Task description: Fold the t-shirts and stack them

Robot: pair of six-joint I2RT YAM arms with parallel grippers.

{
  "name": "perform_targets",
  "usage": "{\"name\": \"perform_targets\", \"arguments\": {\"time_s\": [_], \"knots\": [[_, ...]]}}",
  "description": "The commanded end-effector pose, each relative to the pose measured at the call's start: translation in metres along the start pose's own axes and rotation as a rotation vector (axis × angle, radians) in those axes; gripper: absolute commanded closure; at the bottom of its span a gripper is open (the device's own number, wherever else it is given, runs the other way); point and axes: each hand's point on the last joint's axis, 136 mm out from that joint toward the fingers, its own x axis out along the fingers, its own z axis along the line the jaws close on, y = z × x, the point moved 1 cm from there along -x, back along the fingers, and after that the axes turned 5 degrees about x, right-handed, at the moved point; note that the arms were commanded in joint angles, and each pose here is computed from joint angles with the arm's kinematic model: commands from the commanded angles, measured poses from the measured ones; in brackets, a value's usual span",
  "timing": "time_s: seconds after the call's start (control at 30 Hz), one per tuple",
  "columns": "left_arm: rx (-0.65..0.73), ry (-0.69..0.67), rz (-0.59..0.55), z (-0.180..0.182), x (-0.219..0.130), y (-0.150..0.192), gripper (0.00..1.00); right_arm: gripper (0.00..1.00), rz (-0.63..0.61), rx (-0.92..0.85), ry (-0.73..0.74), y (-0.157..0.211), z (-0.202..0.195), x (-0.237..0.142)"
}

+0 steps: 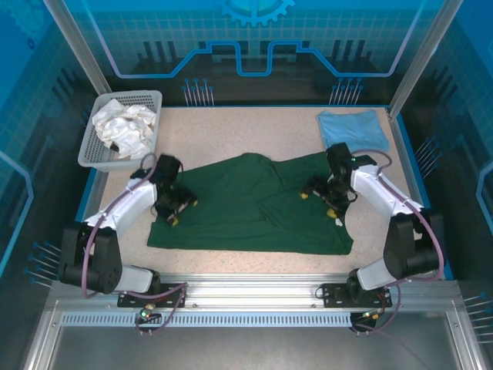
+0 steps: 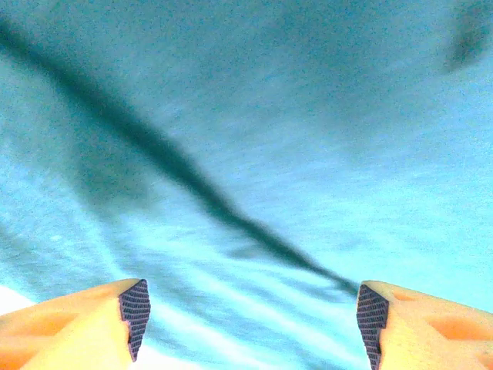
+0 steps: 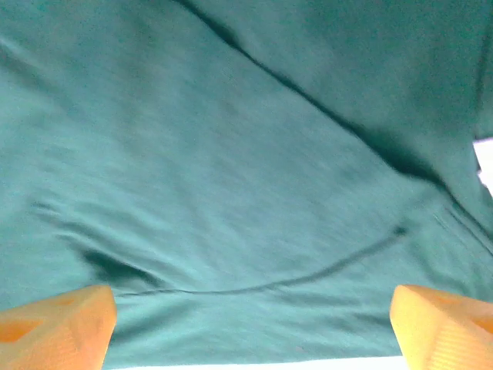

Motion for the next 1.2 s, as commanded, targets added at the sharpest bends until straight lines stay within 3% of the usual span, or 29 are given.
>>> {"name": "perform_targets", "arguments": {"time_s": [0.0,0.1,0.23,0.37,0.53,0.67,1.17], "knots": [[-0.003,0.051,-0.03,-0.026,-0.006,-0.029,0.28,0.07,-0.134,-0.011,-0.11,-0.032,0.034,-0.014],[-0.085,0.162,0.028,-0.056,0.012,-0.048,0.36,0.08,-0.172,0.005,-0.185,-0.054,0.057,-0.007],[-0.196,0.204,0.076,-0.069,0.041,-0.061,0.46,0.08,-0.221,0.007,-0.203,-0.077,0.073,0.001],[-0.236,0.146,0.065,-0.06,0.053,-0.065,0.47,0.09,-0.227,-0.034,-0.178,-0.096,0.086,0.001],[-0.289,0.07,0.087,-0.053,0.063,-0.059,0.51,0.16,-0.15,-0.091,-0.183,-0.103,0.103,0.007],[-0.256,-0.022,0.017,-0.036,0.051,-0.051,0.49,0.16,-0.131,-0.123,-0.203,-0.102,0.109,0.01],[-0.191,-0.078,0.076,-0.037,0.073,-0.043,0.53,0.2,-0.089,-0.13,-0.206,-0.094,0.099,0.026]]}}
